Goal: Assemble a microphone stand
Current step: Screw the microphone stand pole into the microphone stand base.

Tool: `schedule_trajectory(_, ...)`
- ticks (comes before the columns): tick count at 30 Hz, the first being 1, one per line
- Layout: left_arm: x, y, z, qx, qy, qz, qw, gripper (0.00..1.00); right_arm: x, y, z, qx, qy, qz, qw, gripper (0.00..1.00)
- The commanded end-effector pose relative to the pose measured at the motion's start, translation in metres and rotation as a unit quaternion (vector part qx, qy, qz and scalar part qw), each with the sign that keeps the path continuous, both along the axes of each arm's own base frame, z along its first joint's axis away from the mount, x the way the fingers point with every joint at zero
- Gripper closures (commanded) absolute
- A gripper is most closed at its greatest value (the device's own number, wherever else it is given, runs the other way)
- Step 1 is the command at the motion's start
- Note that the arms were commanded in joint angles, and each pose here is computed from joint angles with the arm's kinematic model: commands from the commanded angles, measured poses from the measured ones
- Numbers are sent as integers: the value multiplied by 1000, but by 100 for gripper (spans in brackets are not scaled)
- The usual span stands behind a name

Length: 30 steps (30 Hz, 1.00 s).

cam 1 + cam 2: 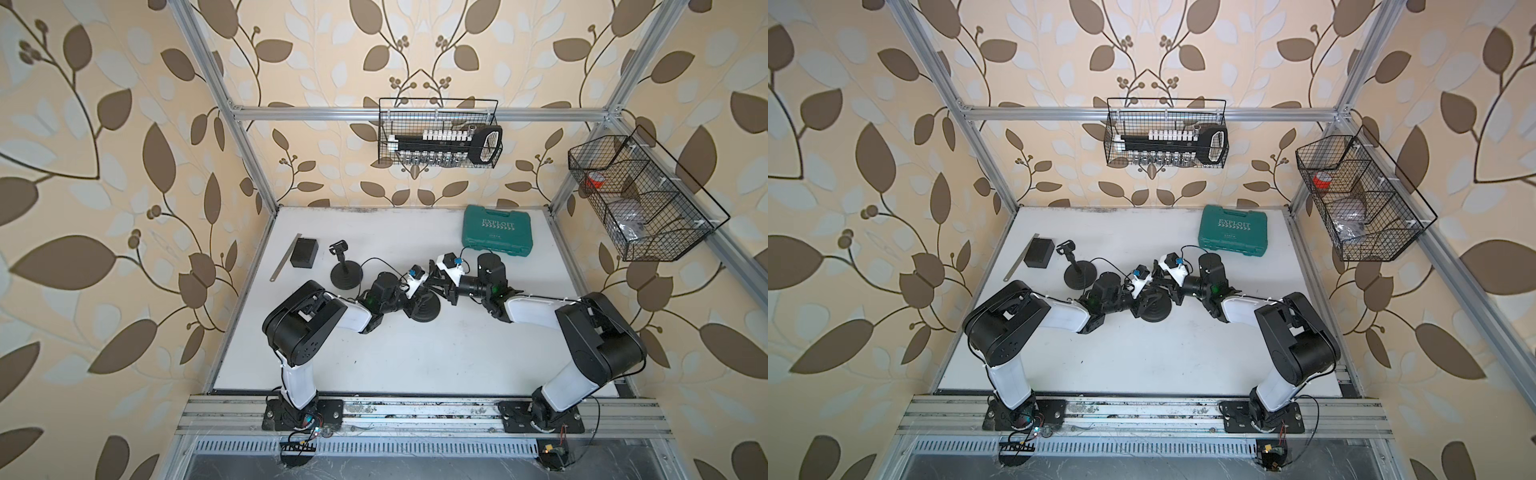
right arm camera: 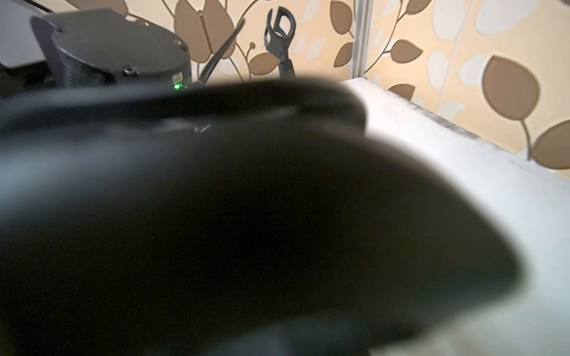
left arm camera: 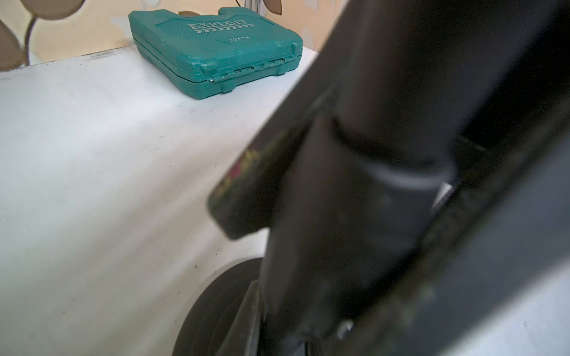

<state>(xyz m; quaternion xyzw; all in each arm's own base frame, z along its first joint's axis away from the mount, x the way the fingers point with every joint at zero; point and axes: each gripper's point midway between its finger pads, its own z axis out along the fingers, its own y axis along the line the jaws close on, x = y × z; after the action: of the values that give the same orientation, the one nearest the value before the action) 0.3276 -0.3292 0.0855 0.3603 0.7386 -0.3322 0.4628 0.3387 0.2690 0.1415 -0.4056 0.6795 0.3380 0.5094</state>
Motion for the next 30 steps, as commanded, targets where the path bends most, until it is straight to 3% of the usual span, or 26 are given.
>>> schedule_trajectory(1, 0, 1, -5, -1, 20, 16, 1000, 88, -12, -2, -41, -65, 8, -65, 996, 100)
schedule_trajectory(12, -3, 9, 15, -26, 16, 32, 999, 62, -32, -6, -71, -155, -40, -240, 957, 100)
schedule_trajectory(15, -3, 13, 19, -26, 8, 40, 999, 62, -40, 1, -76, -159, -44, -258, 952, 100)
schedule_trajectory(21, -1, 14, 18, -22, 9, 40, 999, 73, -41, 3, -77, -141, -25, -259, 955, 100)
schedule_trajectory(30, 1, 18, 11, -12, 8, 48, 999, 73, -38, 0, -74, -101, 17, -238, 966, 100)
